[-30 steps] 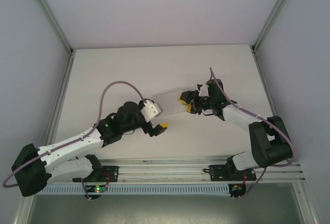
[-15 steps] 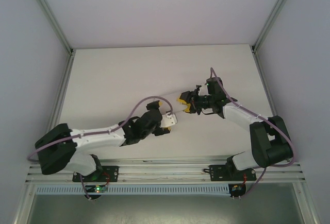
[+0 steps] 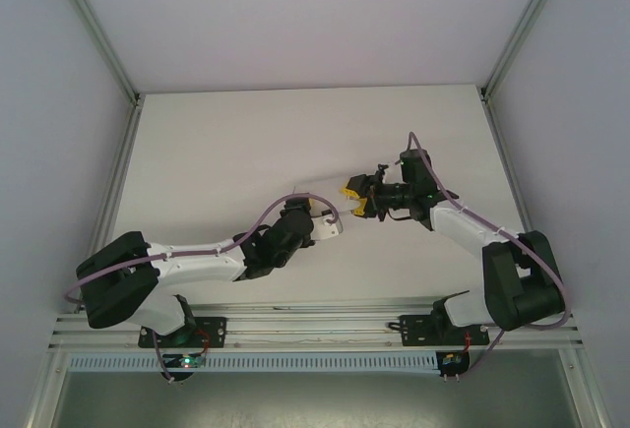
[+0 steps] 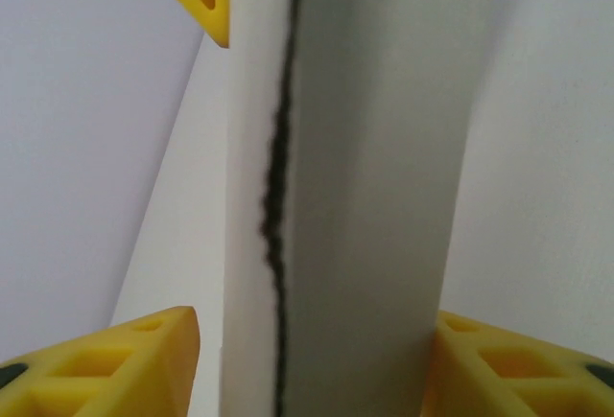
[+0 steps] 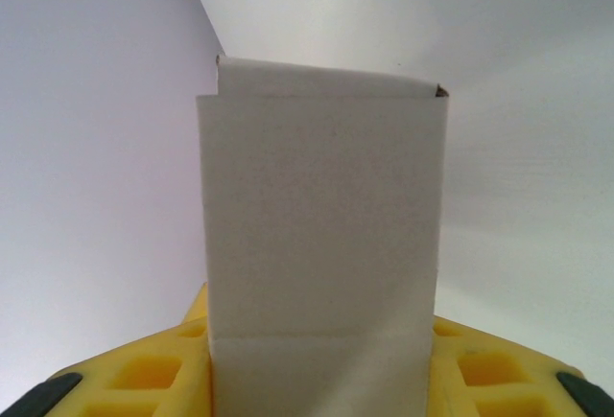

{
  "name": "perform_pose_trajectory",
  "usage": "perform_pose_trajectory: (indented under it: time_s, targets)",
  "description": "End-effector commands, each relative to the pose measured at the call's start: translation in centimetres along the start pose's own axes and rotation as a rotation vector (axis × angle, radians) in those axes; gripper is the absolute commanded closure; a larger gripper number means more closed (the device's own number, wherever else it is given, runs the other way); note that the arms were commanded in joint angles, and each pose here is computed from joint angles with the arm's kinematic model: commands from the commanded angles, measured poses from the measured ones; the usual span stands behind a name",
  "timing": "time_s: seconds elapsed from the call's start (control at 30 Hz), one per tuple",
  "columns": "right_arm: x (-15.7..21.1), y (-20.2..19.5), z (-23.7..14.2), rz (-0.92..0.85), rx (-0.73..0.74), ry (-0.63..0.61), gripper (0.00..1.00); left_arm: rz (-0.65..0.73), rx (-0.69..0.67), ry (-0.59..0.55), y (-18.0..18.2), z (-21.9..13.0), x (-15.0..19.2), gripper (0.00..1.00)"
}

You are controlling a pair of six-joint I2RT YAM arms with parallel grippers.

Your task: Assemble paper box

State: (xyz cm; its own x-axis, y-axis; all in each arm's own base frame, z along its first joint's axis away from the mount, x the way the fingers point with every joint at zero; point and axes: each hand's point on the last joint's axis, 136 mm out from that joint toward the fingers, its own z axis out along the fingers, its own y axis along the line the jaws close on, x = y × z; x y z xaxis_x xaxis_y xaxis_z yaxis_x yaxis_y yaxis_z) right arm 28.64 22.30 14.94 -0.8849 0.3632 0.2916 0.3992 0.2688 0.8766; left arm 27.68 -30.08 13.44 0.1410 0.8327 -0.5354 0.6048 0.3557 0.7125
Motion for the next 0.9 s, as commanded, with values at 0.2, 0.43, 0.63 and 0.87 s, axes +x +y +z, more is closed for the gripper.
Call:
perform_pose_trajectory:
  time_s: [0.2,0.43,0.63,0.87]
  targets:
    - [1.2,-0.3,-0.4,0.016,-0.018,0.046,0.48,-0.011,-0.061,-0.026,1.4,-0.1,-1.1,0.56]
    - [1.3,0.0,-1.4,-0.103,-0.032,-0.003,0.01,-0.021,0.044,0.012,0.3,-0.7,-0.7,0.58]
    - [-2.0,1.1,-6.7,-0.465,0.038,-0.428,0.02,-0.106,0.288,0.069,-0.9,-3.3,0.4,0.61]
    - [-0.3,4.3,-12.2,-0.867,-0.125,-0.774,0.02,-0.128,0.610,0.157,-3.3,-7.3,1.3,0.60]
